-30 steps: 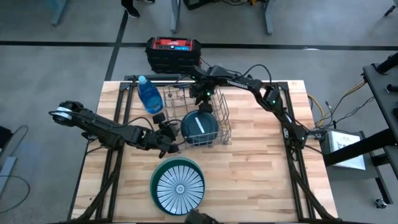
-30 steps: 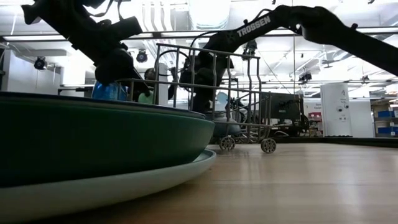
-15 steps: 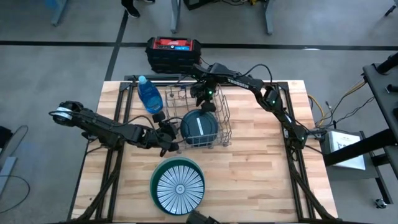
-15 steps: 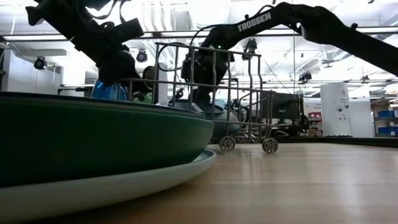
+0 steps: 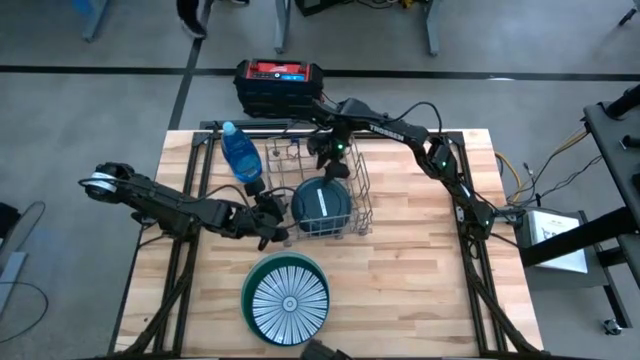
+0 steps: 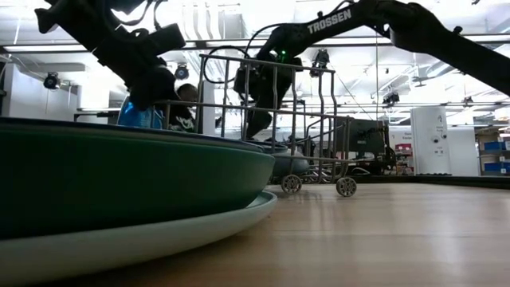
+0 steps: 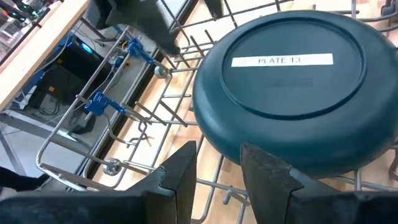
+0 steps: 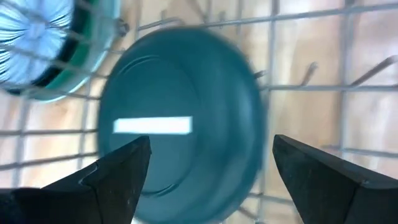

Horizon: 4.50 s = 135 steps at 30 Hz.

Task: Sort dishes
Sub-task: Put the blue plate into the gray dishwasher rack

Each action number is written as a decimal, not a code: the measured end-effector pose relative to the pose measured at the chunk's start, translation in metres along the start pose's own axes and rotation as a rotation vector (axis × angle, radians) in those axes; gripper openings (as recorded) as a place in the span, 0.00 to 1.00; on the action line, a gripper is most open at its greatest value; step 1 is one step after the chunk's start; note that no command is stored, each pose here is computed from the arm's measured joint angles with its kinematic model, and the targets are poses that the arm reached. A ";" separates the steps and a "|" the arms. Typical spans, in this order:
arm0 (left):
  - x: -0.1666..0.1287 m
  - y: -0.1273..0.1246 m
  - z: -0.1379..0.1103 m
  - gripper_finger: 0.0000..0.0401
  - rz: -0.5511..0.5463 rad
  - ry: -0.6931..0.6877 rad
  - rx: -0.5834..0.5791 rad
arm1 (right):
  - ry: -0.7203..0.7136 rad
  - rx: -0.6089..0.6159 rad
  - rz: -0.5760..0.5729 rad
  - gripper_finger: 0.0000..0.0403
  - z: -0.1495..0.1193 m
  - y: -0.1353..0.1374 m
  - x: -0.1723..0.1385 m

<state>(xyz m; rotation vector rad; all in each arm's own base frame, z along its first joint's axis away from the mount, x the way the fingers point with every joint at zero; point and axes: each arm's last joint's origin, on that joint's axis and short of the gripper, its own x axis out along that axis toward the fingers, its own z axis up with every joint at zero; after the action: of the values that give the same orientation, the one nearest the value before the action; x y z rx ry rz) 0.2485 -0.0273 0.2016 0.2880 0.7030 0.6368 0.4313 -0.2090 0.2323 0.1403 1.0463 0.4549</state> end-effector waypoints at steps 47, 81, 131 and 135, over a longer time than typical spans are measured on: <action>0.011 0.001 0.002 0.29 0.011 0.028 -0.021 | -0.022 0.013 0.050 0.82 0.001 -0.004 -0.002; 0.014 0.006 0.001 0.29 0.026 0.041 -0.044 | 0.011 0.037 0.145 0.82 -0.007 -0.007 0.011; 0.102 0.094 0.023 0.29 -0.488 0.247 -0.076 | 0.004 0.227 -0.282 0.03 -0.070 0.073 -0.052; 0.112 0.089 0.019 0.29 -0.489 0.283 -0.062 | 0.016 0.269 -0.281 0.02 -0.084 0.072 -0.037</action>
<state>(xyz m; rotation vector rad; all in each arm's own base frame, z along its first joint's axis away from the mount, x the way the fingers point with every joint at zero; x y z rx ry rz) 0.2872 0.1113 0.1983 -0.0387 0.9819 0.2308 0.3225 -0.1681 0.2429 0.2257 1.1205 0.0600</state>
